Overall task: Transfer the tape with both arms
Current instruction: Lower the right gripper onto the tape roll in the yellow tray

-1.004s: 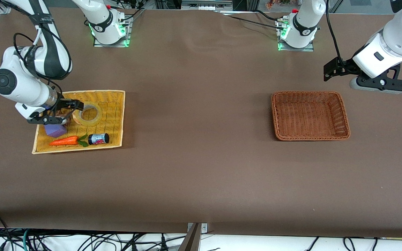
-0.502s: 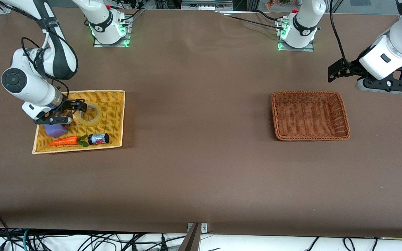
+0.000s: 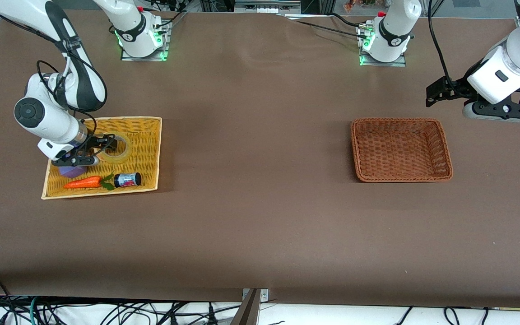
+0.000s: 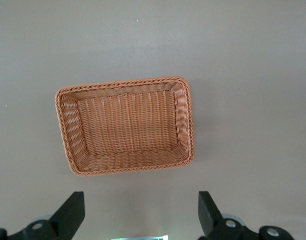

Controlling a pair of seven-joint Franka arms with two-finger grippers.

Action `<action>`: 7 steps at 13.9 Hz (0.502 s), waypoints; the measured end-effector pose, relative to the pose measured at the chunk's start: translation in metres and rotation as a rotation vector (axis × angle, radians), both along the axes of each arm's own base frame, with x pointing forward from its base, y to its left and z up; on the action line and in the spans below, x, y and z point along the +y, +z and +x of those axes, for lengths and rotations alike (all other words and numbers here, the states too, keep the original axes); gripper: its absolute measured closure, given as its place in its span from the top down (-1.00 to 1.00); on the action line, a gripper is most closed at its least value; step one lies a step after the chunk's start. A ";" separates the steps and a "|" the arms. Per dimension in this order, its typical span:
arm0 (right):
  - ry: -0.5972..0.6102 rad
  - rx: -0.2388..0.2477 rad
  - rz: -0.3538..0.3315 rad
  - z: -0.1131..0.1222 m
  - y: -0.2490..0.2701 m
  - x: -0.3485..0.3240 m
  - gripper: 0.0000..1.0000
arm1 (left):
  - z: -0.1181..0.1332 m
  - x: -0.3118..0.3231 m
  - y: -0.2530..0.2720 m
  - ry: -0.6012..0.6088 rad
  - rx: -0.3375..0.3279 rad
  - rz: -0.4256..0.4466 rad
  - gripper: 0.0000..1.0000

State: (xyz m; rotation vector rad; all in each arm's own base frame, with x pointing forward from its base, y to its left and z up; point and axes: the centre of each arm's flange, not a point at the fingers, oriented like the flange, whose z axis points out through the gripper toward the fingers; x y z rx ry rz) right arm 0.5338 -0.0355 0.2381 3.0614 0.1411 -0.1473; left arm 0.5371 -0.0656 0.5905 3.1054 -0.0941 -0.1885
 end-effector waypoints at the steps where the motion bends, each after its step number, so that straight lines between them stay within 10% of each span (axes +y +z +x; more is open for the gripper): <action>1: 0.004 -0.004 -0.001 0.000 -0.003 -0.006 1.00 | 0.000 0.000 0.000 0.000 0.000 0.000 1.00; 3: 0.020 -0.012 -0.001 -0.003 -0.010 -0.017 0.94 | 0.000 0.000 0.000 0.000 0.000 0.000 1.00; 7: 0.034 -0.009 0.000 -0.006 -0.014 -0.019 0.04 | 0.000 0.000 0.000 0.000 0.000 0.000 1.00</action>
